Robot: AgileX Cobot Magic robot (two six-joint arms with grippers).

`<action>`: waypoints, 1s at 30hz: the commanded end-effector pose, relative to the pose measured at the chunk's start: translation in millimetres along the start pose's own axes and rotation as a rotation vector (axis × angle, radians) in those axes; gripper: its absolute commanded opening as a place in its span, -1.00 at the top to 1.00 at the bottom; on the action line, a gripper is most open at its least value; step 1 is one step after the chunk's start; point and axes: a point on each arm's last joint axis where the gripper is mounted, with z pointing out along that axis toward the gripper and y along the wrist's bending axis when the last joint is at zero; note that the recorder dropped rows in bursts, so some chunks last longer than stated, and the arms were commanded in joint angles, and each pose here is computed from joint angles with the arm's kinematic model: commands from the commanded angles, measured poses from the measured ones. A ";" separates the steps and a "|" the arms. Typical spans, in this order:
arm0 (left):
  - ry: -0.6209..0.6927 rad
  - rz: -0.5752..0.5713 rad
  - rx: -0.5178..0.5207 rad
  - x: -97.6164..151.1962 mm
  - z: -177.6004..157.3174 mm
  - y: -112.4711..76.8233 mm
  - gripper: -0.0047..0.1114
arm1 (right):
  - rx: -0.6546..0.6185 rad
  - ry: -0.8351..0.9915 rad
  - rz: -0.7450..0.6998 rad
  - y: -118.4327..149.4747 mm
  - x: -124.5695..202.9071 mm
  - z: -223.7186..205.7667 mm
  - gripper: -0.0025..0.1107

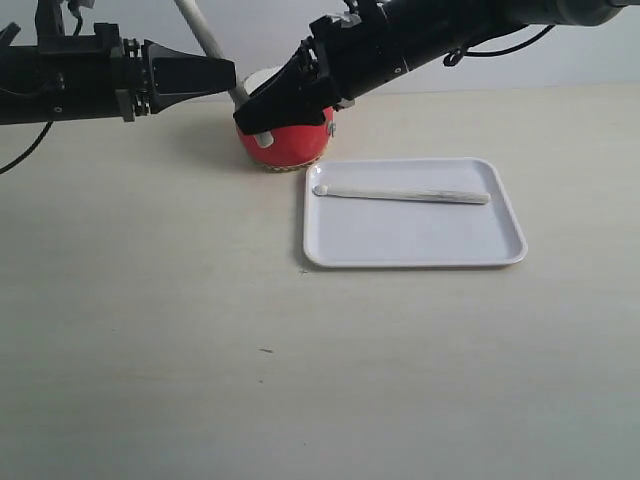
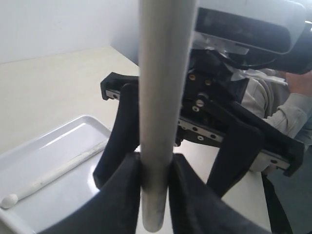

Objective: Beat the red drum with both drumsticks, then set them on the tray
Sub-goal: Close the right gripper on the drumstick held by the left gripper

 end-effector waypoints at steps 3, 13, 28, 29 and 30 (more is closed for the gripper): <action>-0.010 -0.001 0.021 -0.5 4.6 -3.4 0.92 | -0.005 0.002 0.011 2.6 -1.0 -0.8 -0.04; -0.009 0.007 0.023 -0.3 5.3 -3.9 0.92 | -0.033 0.024 0.011 10.7 -3.1 12.0 0.02; -0.009 0.007 0.023 -0.3 5.3 -3.9 0.92 | -0.032 0.030 0.017 10.6 -2.6 12.0 0.96; -0.009 0.007 0.023 -0.3 5.3 -3.9 0.92 | -0.032 0.030 0.017 10.6 -2.6 12.0 0.96; -0.009 0.007 0.023 -0.3 5.3 -3.9 0.92 | -0.032 0.030 0.017 10.6 -2.6 12.0 0.96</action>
